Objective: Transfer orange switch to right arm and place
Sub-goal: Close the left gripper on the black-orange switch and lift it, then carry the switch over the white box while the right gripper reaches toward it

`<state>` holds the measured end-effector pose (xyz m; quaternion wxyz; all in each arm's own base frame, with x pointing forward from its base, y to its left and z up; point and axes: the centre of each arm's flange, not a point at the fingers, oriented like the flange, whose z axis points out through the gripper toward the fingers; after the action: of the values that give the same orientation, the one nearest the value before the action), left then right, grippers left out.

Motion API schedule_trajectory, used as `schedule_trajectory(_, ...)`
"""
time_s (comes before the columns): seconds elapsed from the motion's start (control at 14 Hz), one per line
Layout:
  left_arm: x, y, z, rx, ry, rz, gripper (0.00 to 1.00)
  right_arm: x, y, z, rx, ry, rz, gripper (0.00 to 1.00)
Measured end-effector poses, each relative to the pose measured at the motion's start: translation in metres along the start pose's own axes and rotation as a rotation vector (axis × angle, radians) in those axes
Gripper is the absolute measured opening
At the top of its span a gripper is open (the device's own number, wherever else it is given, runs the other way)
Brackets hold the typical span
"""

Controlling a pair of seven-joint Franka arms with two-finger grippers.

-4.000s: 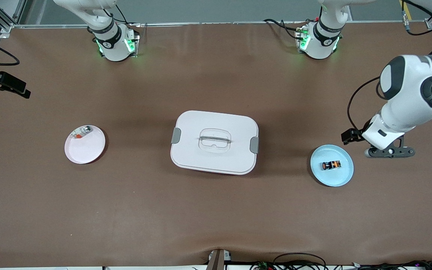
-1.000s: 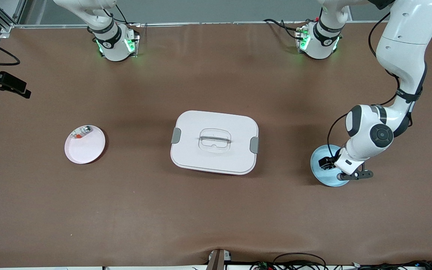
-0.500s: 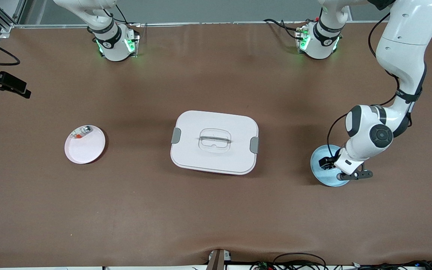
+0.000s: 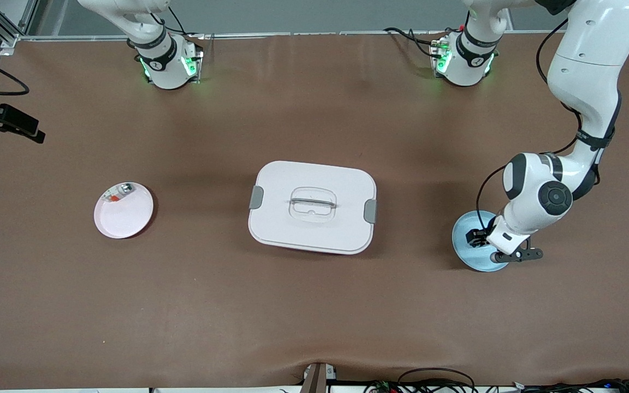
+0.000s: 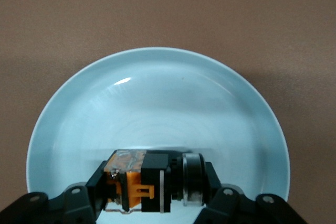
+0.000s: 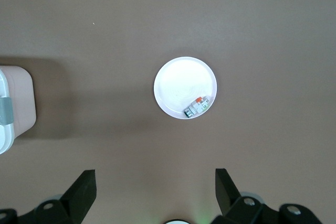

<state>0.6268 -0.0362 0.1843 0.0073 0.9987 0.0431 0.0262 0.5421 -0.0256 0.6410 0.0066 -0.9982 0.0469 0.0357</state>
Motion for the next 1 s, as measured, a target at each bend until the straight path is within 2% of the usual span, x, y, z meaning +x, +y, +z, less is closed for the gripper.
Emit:
schedule_trajectory(0.43,0.01,0.007,-0.037,0.004,0.013,-0.021,0.73,0.0,0.0,0.0,0.0,0.0,-0.001,1.0)
schedule_trajectory(1.0,0.006,0.065,-0.087,-0.012,-0.034,-0.094,0.73,0.0,-0.004,0.0,-0.001,-0.003,-0.009,1.0)
